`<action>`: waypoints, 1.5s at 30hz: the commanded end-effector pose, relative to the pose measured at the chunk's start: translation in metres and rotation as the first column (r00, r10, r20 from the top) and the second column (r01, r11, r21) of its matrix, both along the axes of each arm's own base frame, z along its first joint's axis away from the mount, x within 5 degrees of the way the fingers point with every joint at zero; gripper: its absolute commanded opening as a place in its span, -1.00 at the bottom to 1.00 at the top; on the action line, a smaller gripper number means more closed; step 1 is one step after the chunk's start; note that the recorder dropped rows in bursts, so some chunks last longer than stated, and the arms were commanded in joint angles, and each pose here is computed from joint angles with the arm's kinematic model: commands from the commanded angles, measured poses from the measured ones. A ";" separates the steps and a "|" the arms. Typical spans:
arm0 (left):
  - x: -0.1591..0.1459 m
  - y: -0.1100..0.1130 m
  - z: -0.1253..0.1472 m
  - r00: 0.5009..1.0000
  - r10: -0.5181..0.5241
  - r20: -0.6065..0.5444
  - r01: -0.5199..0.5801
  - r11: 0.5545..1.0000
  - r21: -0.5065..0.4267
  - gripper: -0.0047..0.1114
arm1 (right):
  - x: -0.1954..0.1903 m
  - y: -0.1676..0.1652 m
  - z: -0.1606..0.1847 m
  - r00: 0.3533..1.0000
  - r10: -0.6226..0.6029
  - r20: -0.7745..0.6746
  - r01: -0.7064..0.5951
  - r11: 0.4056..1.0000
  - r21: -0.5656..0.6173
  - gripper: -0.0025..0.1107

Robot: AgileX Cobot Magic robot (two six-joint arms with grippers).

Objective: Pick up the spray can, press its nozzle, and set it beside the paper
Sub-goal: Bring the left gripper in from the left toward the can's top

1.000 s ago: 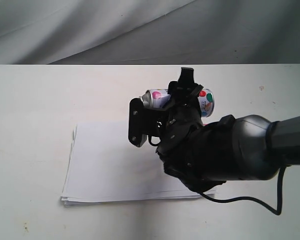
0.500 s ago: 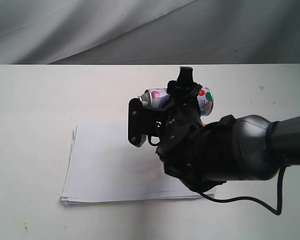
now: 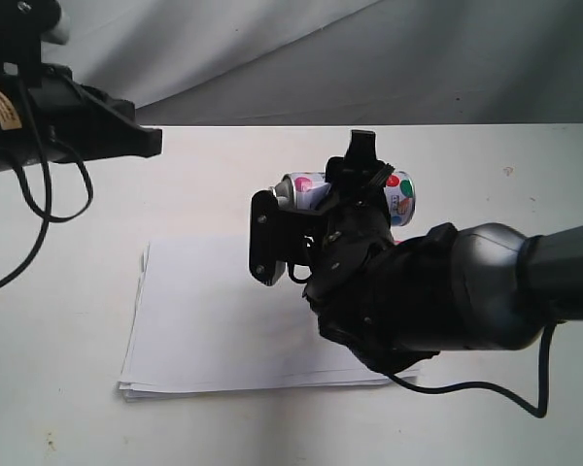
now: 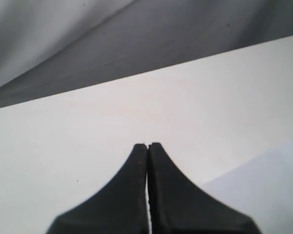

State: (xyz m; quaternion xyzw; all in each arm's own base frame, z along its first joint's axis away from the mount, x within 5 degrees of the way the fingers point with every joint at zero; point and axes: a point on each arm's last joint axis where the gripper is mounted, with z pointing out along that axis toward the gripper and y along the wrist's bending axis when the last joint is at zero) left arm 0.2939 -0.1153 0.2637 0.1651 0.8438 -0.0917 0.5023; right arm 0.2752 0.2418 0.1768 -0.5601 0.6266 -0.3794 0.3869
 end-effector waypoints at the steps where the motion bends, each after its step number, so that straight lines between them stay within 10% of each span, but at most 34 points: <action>1: 0.006 -0.003 -0.027 0.999 -0.025 -0.033 0.026 0.999 0.040 -0.92 | 0.001 0.000 0.008 0.999 -0.006 0.049 0.006 1.000 -0.006 -0.96; 11: -0.005 -0.031 0.000 0.982 -0.123 0.143 0.144 0.979 -0.143 -0.92 | 0.001 0.000 0.008 0.999 -0.003 0.047 0.003 1.000 -0.005 -0.96; 19: 0.002 0.001 0.042 0.933 -0.304 0.195 0.360 0.812 -0.459 -0.92 | 0.000 -0.002 0.007 0.999 -0.028 0.029 0.028 1.000 0.008 -0.96; 30: -0.006 0.040 -0.009 0.892 -0.443 0.086 0.448 0.846 -0.288 -0.92 | 0.000 -0.002 0.006 0.999 -0.031 0.027 0.031 0.999 0.010 -0.96; 45: 0.007 0.027 -0.087 0.716 -0.678 0.168 0.698 0.686 -0.206 -0.92 | 0.000 0.001 0.002 1.000 -0.001 -0.005 0.001 1.000 0.013 -0.96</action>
